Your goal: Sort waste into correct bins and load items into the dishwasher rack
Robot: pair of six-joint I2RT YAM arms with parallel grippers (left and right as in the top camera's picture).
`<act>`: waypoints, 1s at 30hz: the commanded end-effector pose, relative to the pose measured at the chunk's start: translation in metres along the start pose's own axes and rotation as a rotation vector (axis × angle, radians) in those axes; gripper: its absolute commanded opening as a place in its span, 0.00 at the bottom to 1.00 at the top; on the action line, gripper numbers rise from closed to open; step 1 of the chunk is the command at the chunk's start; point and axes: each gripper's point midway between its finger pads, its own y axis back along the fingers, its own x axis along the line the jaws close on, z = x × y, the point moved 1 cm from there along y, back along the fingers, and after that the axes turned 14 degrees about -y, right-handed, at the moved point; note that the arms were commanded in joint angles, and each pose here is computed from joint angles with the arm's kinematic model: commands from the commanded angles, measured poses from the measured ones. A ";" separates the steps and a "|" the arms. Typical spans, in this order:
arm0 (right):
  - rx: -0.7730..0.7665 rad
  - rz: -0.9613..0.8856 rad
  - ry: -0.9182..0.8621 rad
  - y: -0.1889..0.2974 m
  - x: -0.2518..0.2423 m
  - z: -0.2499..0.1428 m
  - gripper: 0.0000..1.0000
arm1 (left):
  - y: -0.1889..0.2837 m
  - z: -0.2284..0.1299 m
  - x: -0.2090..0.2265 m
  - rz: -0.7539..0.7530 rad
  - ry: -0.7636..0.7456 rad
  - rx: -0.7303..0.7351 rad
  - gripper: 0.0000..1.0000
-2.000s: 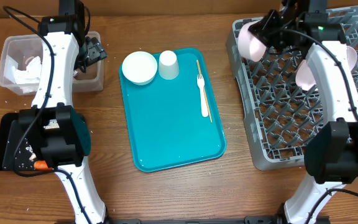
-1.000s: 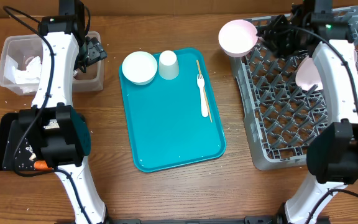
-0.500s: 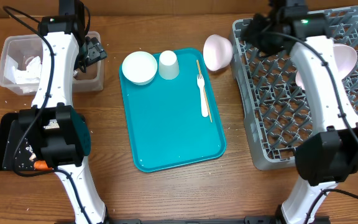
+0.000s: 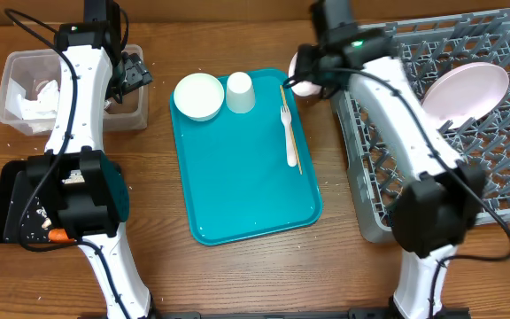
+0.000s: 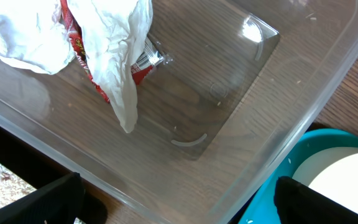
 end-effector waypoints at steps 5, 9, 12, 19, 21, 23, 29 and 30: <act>-0.059 -0.161 -0.176 -0.031 -0.003 -0.017 0.59 | 0.008 0.007 0.000 -0.011 0.031 -0.026 1.00; -0.044 -0.189 -0.253 -0.049 -0.004 -0.028 0.59 | 0.008 0.007 0.000 -0.011 0.031 -0.026 0.99; -0.051 -0.218 -0.333 -0.063 -0.009 -0.032 0.59 | 0.008 0.007 0.000 -0.011 0.031 -0.026 1.00; -0.076 -0.207 -0.381 -0.078 -0.006 -0.030 0.58 | 0.008 0.007 0.000 -0.011 0.031 -0.026 1.00; -0.091 -0.210 -0.389 -0.084 -0.006 -0.029 0.57 | 0.008 0.006 0.000 -0.011 0.031 -0.026 1.00; -0.119 -0.221 -0.405 -0.085 -0.008 -0.025 0.55 | 0.008 0.007 0.000 -0.011 0.031 -0.026 1.00; -0.163 -0.223 -0.420 -0.086 -0.009 -0.018 0.48 | 0.008 0.007 0.000 -0.011 0.031 -0.026 1.00; -0.169 -0.227 -0.431 -0.087 -0.010 -0.018 0.48 | 0.008 0.007 0.000 -0.011 0.031 -0.026 1.00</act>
